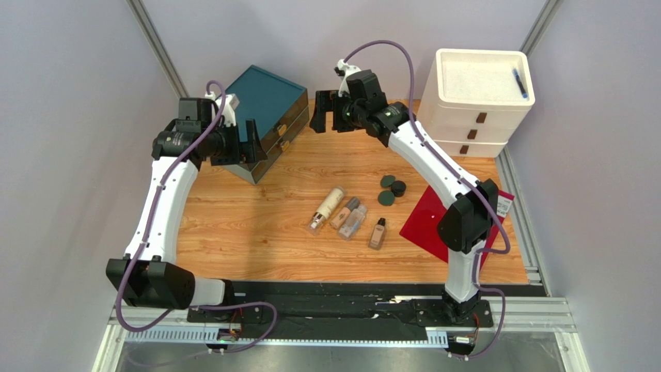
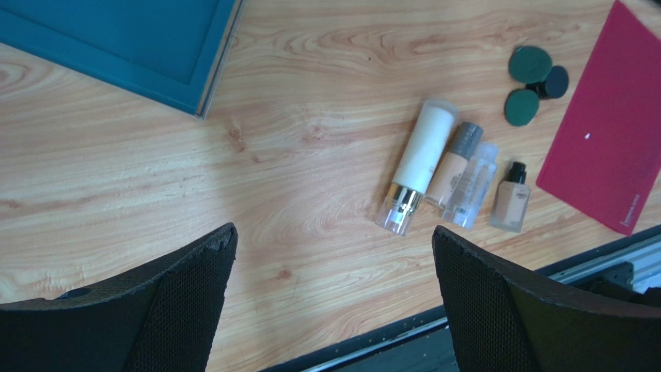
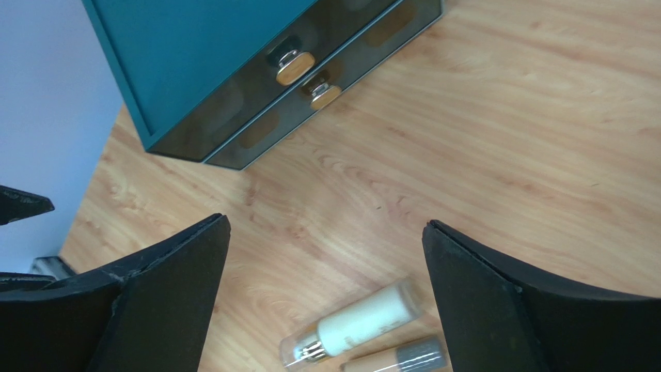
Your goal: Organize the makeup
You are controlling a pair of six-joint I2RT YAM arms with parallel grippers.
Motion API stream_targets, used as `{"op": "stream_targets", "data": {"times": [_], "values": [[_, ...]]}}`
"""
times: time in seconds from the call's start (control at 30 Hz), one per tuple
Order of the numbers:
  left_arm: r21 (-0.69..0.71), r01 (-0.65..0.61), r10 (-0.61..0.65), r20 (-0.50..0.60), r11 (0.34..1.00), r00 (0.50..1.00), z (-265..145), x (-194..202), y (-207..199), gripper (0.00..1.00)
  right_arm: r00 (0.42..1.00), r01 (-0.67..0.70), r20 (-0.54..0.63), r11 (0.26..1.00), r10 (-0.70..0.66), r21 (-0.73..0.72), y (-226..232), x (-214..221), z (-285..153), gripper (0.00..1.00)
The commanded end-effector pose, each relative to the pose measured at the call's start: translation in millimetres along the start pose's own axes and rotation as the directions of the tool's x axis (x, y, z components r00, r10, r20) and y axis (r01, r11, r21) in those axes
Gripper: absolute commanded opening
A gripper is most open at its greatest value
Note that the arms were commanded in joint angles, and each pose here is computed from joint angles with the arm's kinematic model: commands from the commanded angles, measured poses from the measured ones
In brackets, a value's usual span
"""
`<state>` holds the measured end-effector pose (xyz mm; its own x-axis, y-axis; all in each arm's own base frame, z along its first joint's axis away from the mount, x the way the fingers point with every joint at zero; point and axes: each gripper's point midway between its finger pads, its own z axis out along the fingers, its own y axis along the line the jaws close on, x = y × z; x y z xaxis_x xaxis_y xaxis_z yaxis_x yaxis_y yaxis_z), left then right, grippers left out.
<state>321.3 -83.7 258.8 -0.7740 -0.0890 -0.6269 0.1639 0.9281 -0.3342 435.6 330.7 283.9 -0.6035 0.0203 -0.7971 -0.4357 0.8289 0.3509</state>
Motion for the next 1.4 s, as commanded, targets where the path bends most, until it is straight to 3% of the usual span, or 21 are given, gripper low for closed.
{"op": "stream_targets", "data": {"times": [0.0, 0.1, 0.17, 0.2, 0.23, 0.27, 0.33, 0.37, 0.43, 0.53, 0.57, 0.8, 0.97, 1.37], "values": [[0.04, 0.002, -0.004, 0.065, 0.999, 0.998, -7.4, -22.9, -6.9, 1.0, 0.992, -0.119, 0.016, 0.984, 0.122, -0.135, 30.5, -5.3, 10.5, 1.0], [0.001, -0.02, 0.02, 0.085, 1.0, 0.996, -12.5, -31.3, -2.1, 0.99, 0.974, -0.224, -0.015, 0.96, 0.225, -0.169, 35.1, 4.0, 30.0, 0.97], [-0.034, -0.034, 0.037, 0.109, 0.999, 0.993, -16.2, -39.0, 2.5, 0.93, 0.945, -0.322, -0.009, 0.928, 0.327, -0.189, 40.7, -0.6, 41.2, 0.92], [-0.044, -0.04, 0.045, 0.115, 0.998, 0.992, -16.0, -41.5, 4.2, 0.81, 0.938, -0.344, -0.016, 0.921, 0.347, -0.183, 39.8, 5.2, 54.9, 0.91], [-0.057, -0.046, 0.053, 0.125, 0.997, 0.991, -17.5, -45.7, 5.8, 0.54, 0.931, -0.359, 0.005, 0.917, 0.365, -0.177, 40.0, -2.3, 58.8, 0.91], [-0.063, -0.049, 0.057, 0.13, 0.997, 0.99, -17.8, -48.7, 6.5, 0.42, 0.918, -0.39, 0.004, 0.906, 0.396, -0.166, 39.9, -2.4, 65.7, 0.91], [-0.094, -0.045, 0.057, 0.126, 0.995, 0.99, -13.6, -55.0, 12.7, 0.07, 0.901, -0.432, -0.024, 0.893, 0.432, -0.128, 32.6, 9.2, 89.8, 0.91], [-0.109, -0.035, 0.047, 0.107, 0.993, 0.993, -6.6, -55.1, 18.0, 0.0, 0.888, -0.457, -0.008, 0.878, 0.46, -0.145, 38.3, -4.6, 91.0, 0.88], [-0.157, -0.018, 0.033, 0.094, 0.987, 0.995, -1.6, -59.4, 28.9, 0.0, 0.865, -0.501, -0.041, 0.857, 0.5, -0.122, 34.0, 8.0, 114.9, 0.84], [-0.176, 0.013, -0.002, 0.062, 0.984, 0.998, 14.4, -64.4, 41.4, 0.0, 0.83, -0.556, -0.048, 0.82, 0.555, -0.138, 36.6, 5.8, 135.8, 0.66], [-0.184, 0.028, -0.022, 0.036, 0.983, 0.999, 25.6, -63.5, 47.7, 0.0, 0.821, -0.569, -0.047, 0.811, 0.569, -0.137, 35.4, 5.6, 140.3, 0.64], [-0.241, 0.036, -0.039, -0.007, 0.97, 0.999, 51.5, -70.2, 71.3, 0.0, 0.789, -0.61, -0.007, 0.782, 0.615, -0.128, 27.7, 3.9, 160.0, 0.63], [-0.201, 0.081, -0.094, -0.056, 0.976, 0.994, 76.6, -61.9, 70.9, 0.0, 0.772, -0.629, -0.005, 0.762, 0.636, -0.156, 31.0, -1.0, 171.1, 0.57], [-0.125, 0.126, -0.145, -0.165, 0.984, 0.976, 113.0, -40.1, 68.5, 0.0, 0.733, -0.676, -0.045, 0.722, 0.678, -0.147, 28.4, 27.3, 202.0, 0.58]]}}
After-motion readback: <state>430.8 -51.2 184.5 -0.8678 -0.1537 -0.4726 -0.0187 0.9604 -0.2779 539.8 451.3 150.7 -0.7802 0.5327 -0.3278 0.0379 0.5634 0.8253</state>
